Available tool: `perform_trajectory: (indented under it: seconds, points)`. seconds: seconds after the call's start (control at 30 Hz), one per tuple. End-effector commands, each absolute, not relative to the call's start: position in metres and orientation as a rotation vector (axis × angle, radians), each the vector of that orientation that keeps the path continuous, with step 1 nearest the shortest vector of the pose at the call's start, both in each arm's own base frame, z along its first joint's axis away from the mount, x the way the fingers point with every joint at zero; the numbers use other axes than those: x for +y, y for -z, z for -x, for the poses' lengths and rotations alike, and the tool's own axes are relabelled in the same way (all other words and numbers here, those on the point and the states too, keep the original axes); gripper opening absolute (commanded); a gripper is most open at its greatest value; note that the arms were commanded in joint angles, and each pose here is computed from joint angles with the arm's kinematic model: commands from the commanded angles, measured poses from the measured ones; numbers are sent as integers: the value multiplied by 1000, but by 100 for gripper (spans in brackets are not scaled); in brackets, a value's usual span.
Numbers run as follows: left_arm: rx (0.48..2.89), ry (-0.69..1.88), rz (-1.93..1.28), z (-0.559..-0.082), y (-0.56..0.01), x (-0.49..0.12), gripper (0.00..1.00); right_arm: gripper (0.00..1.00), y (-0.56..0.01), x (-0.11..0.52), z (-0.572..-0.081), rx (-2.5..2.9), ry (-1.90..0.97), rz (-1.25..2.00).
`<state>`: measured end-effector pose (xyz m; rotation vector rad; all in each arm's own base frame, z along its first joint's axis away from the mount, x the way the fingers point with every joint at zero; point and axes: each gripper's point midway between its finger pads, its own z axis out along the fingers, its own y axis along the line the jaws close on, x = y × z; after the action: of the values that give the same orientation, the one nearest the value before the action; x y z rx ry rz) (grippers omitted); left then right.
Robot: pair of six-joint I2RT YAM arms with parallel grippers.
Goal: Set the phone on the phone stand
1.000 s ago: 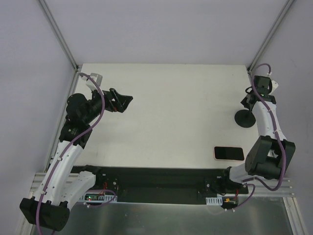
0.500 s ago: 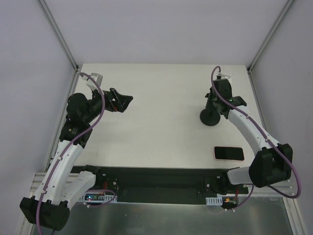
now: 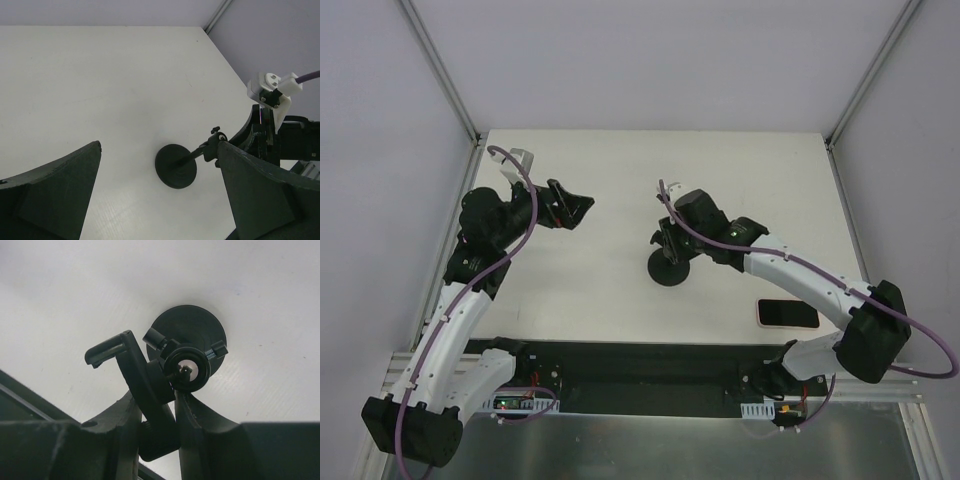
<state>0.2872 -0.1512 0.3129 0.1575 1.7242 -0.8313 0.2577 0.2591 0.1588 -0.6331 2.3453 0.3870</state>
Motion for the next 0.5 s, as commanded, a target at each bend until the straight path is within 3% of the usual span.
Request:
perform_trajectory:
  seconds: [0.0,0.17,0.23,0.27,0.37,0.47]
  points:
    - [1667,869,-195,-284,-336,-158,99,1,-184,299,-238,2227,-603,847]
    - [1699,915,-214,-286,-330,-166,99,1,-179,307,-211,2171,-683,1139]
    - [1720,952,-241,-285,-326,-173,99,8,-183,303,-210,2156,-650,1203]
    - [1724,971,-254,-285,-326,-176,99,32,-180,295,-208,2184,-613,1208]
    - [1767,1049,-307,-283,-319,-190,99,74,-188,274,-218,2210,-477,1095]
    - [1863,1164,-353,-279,-304,-209,99,88,-202,251,-222,2258,-412,812]
